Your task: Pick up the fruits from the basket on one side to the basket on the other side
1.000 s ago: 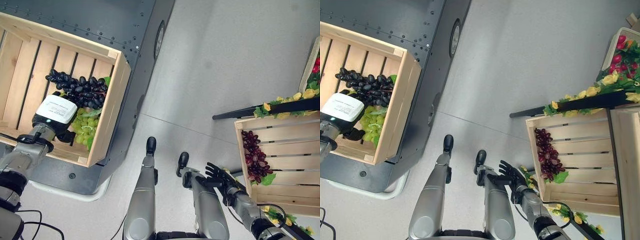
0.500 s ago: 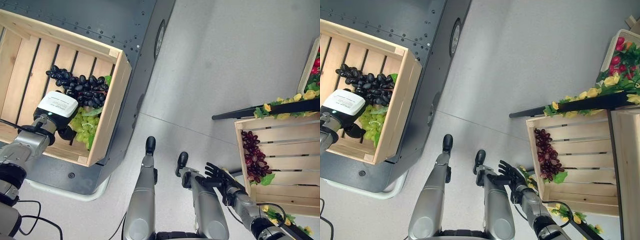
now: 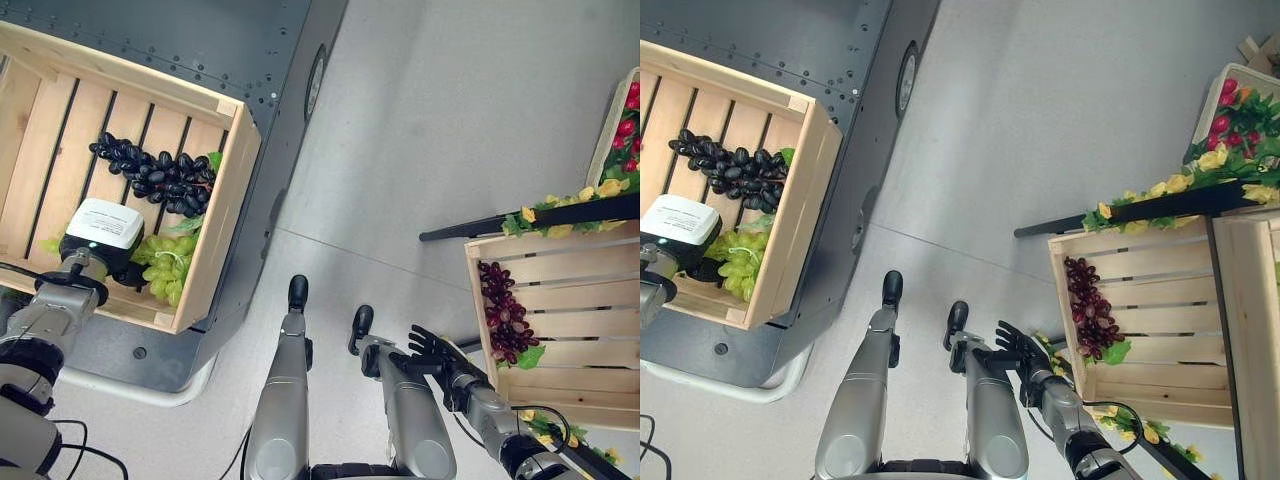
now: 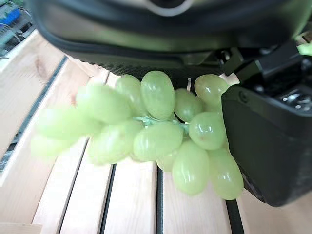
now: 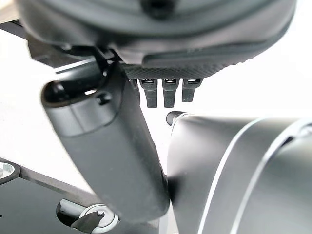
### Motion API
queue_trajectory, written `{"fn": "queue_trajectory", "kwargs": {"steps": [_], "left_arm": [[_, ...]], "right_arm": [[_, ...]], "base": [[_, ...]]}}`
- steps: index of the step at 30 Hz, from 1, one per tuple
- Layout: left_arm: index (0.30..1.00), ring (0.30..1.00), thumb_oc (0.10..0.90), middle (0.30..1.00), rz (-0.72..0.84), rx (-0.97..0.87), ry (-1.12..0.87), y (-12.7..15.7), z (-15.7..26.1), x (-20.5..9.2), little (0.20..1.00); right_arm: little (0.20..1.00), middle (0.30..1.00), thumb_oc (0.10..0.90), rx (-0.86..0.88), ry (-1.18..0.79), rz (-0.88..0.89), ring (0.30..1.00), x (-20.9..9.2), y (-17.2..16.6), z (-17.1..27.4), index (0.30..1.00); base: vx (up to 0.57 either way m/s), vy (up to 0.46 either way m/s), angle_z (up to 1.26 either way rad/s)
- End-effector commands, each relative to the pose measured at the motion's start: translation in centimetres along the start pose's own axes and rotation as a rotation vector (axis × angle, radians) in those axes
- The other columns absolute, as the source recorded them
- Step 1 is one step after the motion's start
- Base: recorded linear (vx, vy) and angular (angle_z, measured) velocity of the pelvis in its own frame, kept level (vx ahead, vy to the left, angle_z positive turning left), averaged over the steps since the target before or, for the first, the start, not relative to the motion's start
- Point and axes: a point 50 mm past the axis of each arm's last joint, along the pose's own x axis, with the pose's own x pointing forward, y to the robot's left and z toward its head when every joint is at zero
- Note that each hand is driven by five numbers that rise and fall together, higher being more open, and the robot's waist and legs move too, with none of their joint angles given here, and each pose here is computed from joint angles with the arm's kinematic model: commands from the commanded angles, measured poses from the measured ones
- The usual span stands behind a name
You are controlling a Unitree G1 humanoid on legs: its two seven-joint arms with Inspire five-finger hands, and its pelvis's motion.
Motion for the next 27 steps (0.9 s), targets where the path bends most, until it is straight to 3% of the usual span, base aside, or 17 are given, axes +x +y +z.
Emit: {"fn": "queue_trajectory", "kwargs": {"steps": [1, 21, 27], "left_arm": [[0.300, 0.300, 0.400, 0.300, 0.146, -0.022, 0.180, 1.9, -3.2, -0.1, 0.300], [0.300, 0.300, 0.400, 0.300, 0.267, -0.169, 0.345, -3.6, -2.8, -5.1, 0.300], [0.300, 0.300, 0.400, 0.300, 0.346, -0.171, 0.347, -4.0, -2.7, -6.5, 0.300]], "right_arm": [[0.900, 0.900, 0.800, -0.051, 0.072, -0.073, 0.900, -1.9, -2.5, -2.5, 0.900], [0.900, 0.900, 0.800, -0.019, 0.079, -0.092, 0.900, -2.5, -2.8, -3.6, 0.900], [0.900, 0.900, 0.800, -0.002, 0.026, -0.079, 0.900, -2.8, -2.5, -3.5, 0.900]], "base": [[-0.01, -0.051, 0.00], [0.01, -0.059, -0.01], [0.01, -0.054, 0.00]]}}
